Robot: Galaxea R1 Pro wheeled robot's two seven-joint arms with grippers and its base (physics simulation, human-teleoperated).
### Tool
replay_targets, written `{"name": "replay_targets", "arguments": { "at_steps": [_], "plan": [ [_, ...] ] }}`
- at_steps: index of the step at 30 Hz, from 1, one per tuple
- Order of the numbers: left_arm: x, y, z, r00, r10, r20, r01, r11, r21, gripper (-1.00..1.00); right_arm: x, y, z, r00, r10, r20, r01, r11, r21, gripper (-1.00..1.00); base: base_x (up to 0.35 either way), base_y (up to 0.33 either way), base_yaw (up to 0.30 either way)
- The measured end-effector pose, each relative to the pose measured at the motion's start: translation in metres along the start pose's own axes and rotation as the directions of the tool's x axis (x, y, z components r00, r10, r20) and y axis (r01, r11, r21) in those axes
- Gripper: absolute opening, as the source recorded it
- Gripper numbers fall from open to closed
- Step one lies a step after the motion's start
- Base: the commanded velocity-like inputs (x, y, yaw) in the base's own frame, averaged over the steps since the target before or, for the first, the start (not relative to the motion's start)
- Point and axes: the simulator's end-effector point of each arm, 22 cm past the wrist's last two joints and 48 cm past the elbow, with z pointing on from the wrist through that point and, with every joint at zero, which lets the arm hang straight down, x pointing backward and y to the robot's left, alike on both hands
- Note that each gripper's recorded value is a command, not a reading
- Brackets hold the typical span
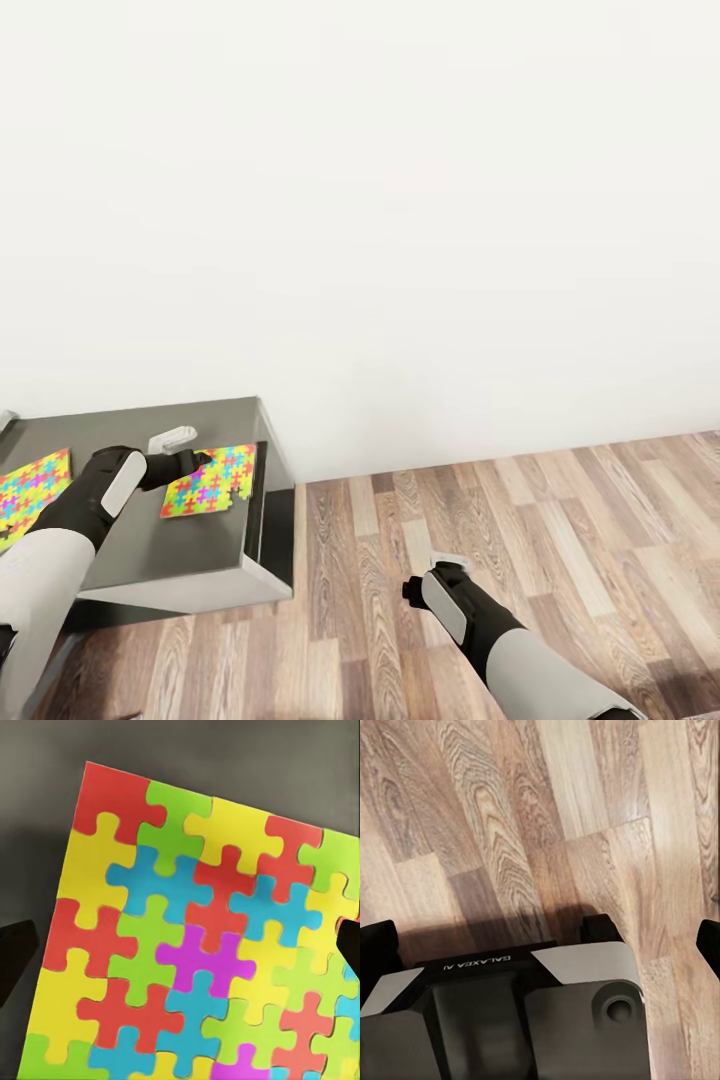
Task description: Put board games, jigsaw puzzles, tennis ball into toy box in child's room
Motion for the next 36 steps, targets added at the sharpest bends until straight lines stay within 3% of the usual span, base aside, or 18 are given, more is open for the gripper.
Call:
{"name": "replay_targets", "arguments": {
  "at_steps": [36],
  "plan": [
    [-0.001,-0.0002,-0.0007,1.0,-0.002,0.002,0.002,1.0,0.001,1.0,-0.0006,-0.0002,-0.0004,1.0,0.001,0.001,-0.001,1.0,0.0,1.0,-0.011,-0.026,-0.004]
  ]
}}
